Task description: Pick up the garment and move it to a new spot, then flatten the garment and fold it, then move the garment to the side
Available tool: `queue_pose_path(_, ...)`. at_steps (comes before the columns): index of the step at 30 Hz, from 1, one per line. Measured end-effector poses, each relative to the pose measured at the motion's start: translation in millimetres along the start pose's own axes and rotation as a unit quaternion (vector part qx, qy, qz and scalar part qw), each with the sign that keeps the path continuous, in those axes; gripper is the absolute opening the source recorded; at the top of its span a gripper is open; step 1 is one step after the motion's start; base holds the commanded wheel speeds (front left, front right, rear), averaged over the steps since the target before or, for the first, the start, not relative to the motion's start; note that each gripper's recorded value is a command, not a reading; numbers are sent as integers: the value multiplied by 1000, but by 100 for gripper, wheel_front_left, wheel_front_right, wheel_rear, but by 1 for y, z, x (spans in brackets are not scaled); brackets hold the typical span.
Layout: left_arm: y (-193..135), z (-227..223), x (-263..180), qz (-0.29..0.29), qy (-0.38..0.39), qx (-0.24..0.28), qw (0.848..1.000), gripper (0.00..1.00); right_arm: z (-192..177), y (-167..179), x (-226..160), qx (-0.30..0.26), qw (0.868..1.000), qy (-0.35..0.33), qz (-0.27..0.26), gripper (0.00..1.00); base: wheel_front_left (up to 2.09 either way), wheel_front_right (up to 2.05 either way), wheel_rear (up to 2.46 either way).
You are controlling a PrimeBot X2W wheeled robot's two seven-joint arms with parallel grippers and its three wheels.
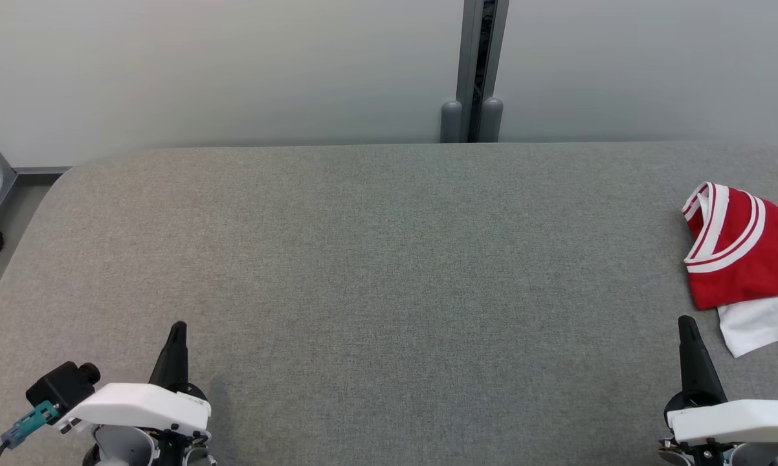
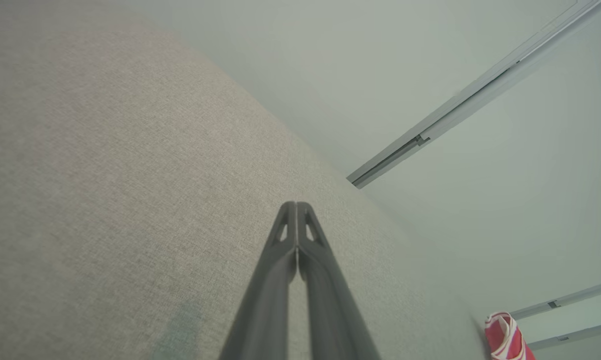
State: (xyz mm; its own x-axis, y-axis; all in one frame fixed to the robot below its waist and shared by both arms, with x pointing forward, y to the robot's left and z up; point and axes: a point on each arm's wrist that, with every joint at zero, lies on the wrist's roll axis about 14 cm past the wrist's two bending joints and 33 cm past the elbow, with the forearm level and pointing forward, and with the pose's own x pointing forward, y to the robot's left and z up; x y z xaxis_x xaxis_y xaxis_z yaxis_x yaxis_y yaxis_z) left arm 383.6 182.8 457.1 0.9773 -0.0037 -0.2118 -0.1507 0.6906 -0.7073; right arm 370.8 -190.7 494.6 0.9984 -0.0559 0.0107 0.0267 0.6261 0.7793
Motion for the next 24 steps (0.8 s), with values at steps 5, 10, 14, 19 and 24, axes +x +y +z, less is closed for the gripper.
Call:
queue_pose_path(5,0,3,2,-2,4,-33,999,0,1,0,2,28,1000,-3,-2,0,0,0,0)
queue_pose_path(10,-2,7,5,-8,4,-63,998,0,1,0,3,55,998,-2,-6,0,0,0,0)
queue_pose_path(14,-1,9,5,-8,5,-87,996,0,1,1,4,76,997,-2,-7,0,0,0,0)
queue_pose_path(19,-4,13,8,-15,5,-115,993,0,2,2,6,100,995,-4,-7,0,0,0,0)
queue_pose_path(24,-3,16,9,-17,6,-143,990,0,1,1,7,123,992,-3,-10,0,0,0,0)
